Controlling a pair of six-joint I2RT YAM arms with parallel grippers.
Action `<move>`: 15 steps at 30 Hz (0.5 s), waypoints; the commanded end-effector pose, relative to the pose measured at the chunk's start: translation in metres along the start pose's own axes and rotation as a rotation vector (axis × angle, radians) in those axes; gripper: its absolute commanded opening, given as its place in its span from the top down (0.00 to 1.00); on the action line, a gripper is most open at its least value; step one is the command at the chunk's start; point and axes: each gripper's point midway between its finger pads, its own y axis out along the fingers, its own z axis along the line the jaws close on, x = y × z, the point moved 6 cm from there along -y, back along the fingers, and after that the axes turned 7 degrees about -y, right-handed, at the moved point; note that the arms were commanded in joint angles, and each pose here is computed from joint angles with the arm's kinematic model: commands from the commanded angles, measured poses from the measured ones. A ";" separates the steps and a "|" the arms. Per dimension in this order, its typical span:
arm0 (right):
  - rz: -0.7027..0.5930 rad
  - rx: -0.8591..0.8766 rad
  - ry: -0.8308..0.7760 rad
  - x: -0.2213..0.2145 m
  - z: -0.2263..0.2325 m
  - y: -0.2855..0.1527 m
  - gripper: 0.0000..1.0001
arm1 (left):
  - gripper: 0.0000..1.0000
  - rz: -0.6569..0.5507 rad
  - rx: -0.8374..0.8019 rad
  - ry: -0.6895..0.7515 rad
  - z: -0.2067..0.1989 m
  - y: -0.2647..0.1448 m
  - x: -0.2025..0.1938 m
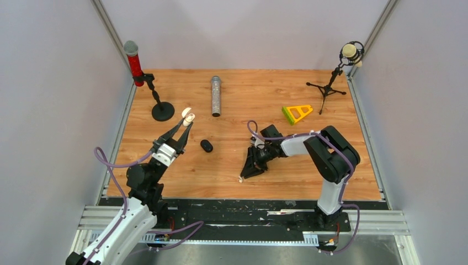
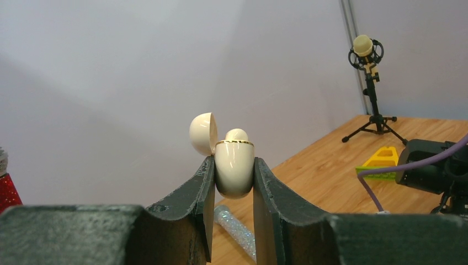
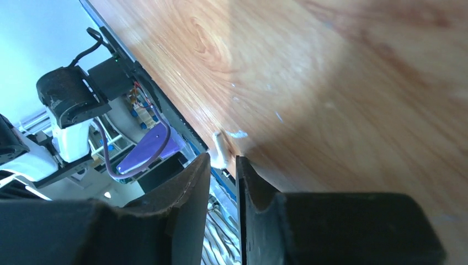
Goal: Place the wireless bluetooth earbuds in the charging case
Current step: Pick up the earbud from the center of the board.
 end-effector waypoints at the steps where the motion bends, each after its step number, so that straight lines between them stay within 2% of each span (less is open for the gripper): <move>1: -0.067 -0.040 0.078 0.004 -0.014 -0.008 0.72 | 1.00 -0.062 0.023 0.042 0.007 0.007 0.020; 3: -0.066 -0.056 0.108 0.003 -0.021 -0.009 0.68 | 1.00 -0.060 0.023 0.038 0.007 0.007 0.019; 9: -0.130 -0.200 0.083 0.009 -0.020 -0.021 0.69 | 1.00 -0.054 0.022 0.040 0.007 0.008 0.017; 12: -0.177 -0.228 -0.095 0.013 0.012 -0.027 0.70 | 1.00 -0.052 0.026 0.043 0.008 0.008 0.016; 15: -0.205 -0.249 -0.358 0.009 0.053 -0.022 0.68 | 1.00 -0.050 0.032 0.041 0.008 0.007 0.016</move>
